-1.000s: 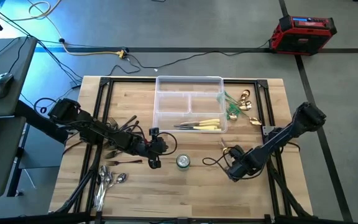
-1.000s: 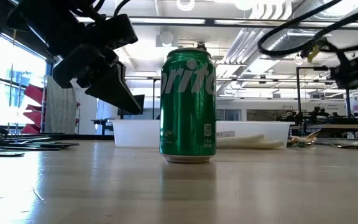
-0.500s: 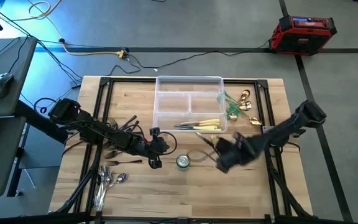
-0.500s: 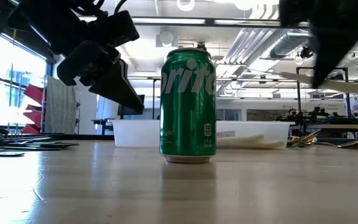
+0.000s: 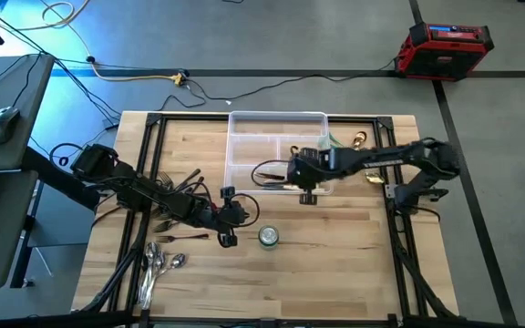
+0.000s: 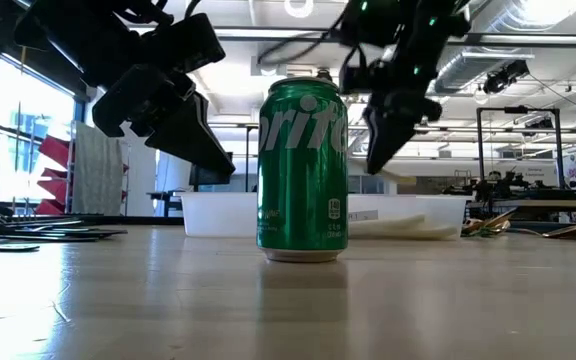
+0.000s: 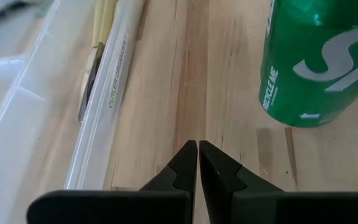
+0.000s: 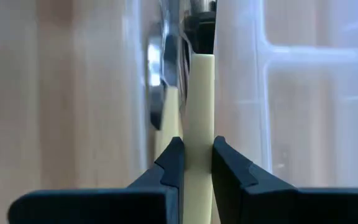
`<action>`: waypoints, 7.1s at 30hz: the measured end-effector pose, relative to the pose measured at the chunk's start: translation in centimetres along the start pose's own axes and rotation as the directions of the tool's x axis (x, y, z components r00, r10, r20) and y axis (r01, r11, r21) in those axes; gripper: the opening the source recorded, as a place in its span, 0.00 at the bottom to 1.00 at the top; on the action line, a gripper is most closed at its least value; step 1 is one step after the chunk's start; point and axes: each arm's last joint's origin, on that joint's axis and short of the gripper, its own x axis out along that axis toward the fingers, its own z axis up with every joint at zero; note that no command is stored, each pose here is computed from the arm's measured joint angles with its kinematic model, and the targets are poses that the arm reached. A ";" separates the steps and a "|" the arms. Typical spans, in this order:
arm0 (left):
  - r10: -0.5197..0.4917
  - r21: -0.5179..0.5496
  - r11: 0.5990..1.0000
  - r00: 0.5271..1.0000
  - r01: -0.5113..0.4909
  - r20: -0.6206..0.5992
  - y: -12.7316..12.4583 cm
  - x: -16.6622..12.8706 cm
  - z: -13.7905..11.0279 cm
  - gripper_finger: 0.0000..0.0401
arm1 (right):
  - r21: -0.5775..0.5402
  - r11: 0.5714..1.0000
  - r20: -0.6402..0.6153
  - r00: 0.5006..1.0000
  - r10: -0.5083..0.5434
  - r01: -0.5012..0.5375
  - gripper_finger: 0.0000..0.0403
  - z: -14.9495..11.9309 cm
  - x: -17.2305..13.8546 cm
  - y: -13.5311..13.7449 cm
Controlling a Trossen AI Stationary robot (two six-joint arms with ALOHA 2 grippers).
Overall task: Sort silverware
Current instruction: Put the yellow table knife into the silverware tray, then put the green spoon into the silverware tray
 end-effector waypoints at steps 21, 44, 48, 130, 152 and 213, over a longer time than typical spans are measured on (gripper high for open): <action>-0.008 -0.007 1.000 1.000 0.008 -0.002 0.0 0.0 0.0 0.00 | 0.017 1.000 -0.070 0.997 0.015 -0.013 0.17 -0.5 1.7 -1.1; -0.011 -0.011 1.000 1.000 0.011 -0.001 0.0 0.0 0.0 0.00 | 0.053 0.999 -0.123 0.992 0.000 0.007 0.18 -1.0 1.7 -1.0; -0.011 -0.011 1.000 1.000 0.011 -0.002 0.0 0.0 0.0 0.00 | 0.060 0.997 -0.140 0.990 -0.030 0.038 0.18 -1.1 1.6 -1.1; -0.059 -0.010 0.998 0.998 0.059 -0.004 -0.2 -0.1 0.0 0.00 | 0.623 0.756 -0.548 0.802 0.236 0.203 0.14 -18.1 4.2 -10.2; -0.055 -0.016 0.998 0.998 0.055 -0.003 -0.3 -0.1 0.0 0.00 | 0.652 0.735 -0.400 0.908 0.127 0.184 0.00 -12.8 -6.9 -8.7; 0.217 0.016 0.976 0.974 -0.219 0.070 3.3 1.1 1.2 0.00 | 0.082 0.995 -0.242 0.968 0.066 -0.047 0.26 0.9 -4.1 -24.6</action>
